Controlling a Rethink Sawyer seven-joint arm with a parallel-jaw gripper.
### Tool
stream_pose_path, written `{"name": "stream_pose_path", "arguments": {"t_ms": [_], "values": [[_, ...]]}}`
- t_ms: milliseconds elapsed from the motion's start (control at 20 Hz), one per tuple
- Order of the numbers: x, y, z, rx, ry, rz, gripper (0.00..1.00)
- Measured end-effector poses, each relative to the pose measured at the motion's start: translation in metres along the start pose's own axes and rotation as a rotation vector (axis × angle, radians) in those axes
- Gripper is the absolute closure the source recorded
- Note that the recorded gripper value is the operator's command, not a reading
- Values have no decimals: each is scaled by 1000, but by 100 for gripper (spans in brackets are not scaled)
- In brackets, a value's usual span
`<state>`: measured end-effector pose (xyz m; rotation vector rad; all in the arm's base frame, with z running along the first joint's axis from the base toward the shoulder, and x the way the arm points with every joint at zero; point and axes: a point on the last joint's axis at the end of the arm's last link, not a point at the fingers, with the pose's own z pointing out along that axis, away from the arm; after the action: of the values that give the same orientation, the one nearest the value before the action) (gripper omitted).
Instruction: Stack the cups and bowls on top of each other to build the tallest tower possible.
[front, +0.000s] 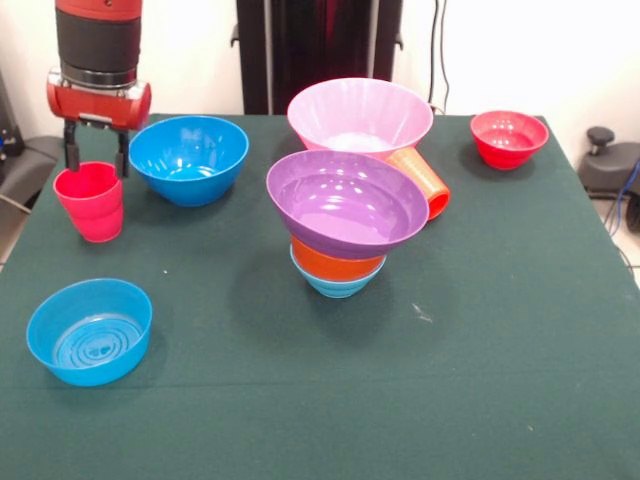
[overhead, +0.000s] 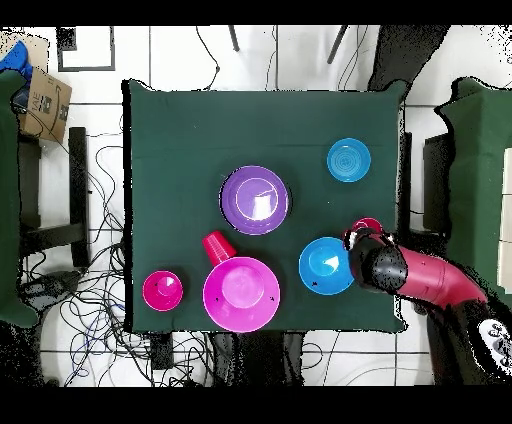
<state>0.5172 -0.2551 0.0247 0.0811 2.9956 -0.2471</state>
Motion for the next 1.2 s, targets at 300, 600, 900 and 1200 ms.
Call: {"name": "stream_pose_path", "arguments": {"t_ms": [300,600,900,1200], "values": [[4,1,8,5,-19,37,0],[0,6,13,-1,-49,53,0],[13,18,35,-35,-28,66,0],[33,32,60,-83,14,82,0]]}}
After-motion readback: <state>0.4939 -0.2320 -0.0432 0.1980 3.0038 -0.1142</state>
